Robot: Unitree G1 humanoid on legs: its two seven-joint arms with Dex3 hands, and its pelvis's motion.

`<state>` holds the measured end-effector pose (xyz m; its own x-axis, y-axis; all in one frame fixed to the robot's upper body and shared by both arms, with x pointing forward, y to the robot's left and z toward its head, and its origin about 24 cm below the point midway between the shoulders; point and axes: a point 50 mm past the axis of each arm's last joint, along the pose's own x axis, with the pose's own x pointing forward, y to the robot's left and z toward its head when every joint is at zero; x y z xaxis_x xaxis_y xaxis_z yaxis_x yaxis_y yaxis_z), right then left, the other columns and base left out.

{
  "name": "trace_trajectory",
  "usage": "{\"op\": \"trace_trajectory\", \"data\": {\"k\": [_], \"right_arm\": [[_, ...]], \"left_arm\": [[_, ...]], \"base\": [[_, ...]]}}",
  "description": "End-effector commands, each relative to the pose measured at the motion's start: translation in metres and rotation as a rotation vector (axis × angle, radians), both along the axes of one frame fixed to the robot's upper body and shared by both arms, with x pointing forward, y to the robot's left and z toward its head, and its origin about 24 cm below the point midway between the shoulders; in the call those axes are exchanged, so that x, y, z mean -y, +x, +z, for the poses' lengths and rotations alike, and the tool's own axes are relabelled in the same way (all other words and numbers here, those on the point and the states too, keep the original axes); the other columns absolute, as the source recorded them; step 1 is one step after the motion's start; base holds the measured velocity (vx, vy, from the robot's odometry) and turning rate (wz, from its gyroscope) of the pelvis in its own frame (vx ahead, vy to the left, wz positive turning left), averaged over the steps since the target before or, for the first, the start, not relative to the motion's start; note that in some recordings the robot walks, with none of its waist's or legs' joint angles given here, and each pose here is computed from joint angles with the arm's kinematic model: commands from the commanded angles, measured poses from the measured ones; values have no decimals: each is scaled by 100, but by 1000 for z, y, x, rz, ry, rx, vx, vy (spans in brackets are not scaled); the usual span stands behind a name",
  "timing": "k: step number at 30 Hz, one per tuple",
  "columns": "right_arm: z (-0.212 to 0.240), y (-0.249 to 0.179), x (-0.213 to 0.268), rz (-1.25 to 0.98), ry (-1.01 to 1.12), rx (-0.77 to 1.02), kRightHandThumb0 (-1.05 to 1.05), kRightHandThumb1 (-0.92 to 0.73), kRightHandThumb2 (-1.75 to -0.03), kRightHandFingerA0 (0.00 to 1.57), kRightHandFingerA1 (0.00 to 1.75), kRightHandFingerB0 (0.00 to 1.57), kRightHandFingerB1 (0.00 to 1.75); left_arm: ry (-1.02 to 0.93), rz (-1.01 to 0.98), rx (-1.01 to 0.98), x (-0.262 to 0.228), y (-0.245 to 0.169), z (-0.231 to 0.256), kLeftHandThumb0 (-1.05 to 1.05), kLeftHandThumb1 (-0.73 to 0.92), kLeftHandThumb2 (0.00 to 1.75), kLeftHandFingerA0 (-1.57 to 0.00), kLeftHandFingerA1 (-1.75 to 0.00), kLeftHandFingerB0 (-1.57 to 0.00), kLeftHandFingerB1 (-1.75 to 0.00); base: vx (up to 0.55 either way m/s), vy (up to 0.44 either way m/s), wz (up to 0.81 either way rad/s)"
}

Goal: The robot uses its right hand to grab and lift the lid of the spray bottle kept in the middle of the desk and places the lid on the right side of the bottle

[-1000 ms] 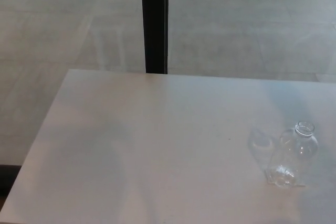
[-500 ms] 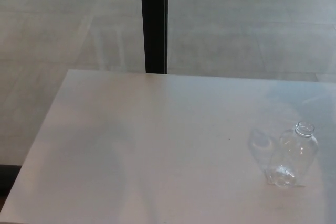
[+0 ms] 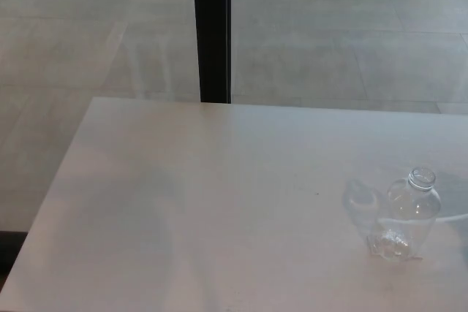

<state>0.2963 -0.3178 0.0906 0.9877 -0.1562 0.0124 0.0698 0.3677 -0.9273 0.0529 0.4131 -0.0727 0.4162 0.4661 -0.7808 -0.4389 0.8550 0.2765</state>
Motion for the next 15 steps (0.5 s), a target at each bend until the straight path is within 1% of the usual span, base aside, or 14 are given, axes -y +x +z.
{"op": "trace_trajectory", "data": {"k": [1,3,4,5,6,7,8,9,10,11,12,13,14,15], "right_arm": [[-18,-7,-2,-13,-32,-32,-50,-71,-62,88,124,77,51],[-22,-9,-4,-3,-36,-60,-51,-70,-63,86,115,72,46],[-24,-10,-4,6,-44,-88,-50,-70,-62,78,103,66,41],[-26,-10,-4,8,-49,-96,-51,-69,-61,73,97,61,38],[-28,-12,-4,10,-75,-130,-61,-57,-93,58,78,39,51],[-29,-13,-3,11,-86,-145,-61,-57,-93,58,78,39,51],[-29,-13,-3,14,-114,-154,-66,-58,-93,48,70,33,48],[-30,-14,-2,6,-130,-182,-62,-69,-61,39,55,33,31],[-30,-13,-3,7,-130,-183,-62,-69,-61,39,55,33,31],[-29,-15,0,3,-158,-209,-71,-71,-62,17,48,21,29],[-29,-15,1,2,-161,-213,-71,-71,-62,17,48,21,29],[-28,-15,1,-1,-168,-218,-38,-41,-100,3,54,0,48],[-28,-15,2,-3,-171,-221,-38,-41,-100,3,54,0,48],[-25,-16,5,-17,-184,-236,-77,-72,-62,0,30,11,26]], "left_arm": [[20,20,25,-7,-1,6,-82,68,108,-47,-60,-29,-51],[22,13,18,-7,-2,6,-88,71,109,-49,-58,-33,-52],[34,6,9,-7,-2,6,-83,88,66,-57,-49,-38,-39],[32,6,13,-7,-1,6,-81,88,66,-55,-49,-38,-40],[28,6,18,-6,-1,6,-82,88,66,-55,-49,-39,-40],[27,6,19,-6,-2,6,-82,88,66,-55,-49,-39,-40],[27,4,15,-6,-2,6,-82,71,109,-49,-60,-33,-53],[26,7,10,-6,-3,5,-83,88,66,-55,-49,-39,-39],[26,8,10,-6,-3,5,-83,88,66,-55,-49,-39,-39],[25,7,16,-6,-3,6,-81,69,109,-51,-62,-33,-53],[25,7,16,-6,-3,6,-81,69,109,-51,-62,-33,-53],[27,4,16,-6,-3,6,-83,88,66,-56,-50,-38,-40],[27,2,17,-6,-3,6,-83,88,66,-56,-50,-38,-40],[32,2,9,-6,-3,6,-83,89,66,-56,-50,-39,-40]], "base": [[0,0,0],[0,0,0],[0,0,0],[0,0,0],[0,0,0],[0,0,0],[0,0,0],[0,0,0],[0,0,0],[0,0,0],[0,0,0],[0,0,0],[0,0,0],[0,0,0]]}}
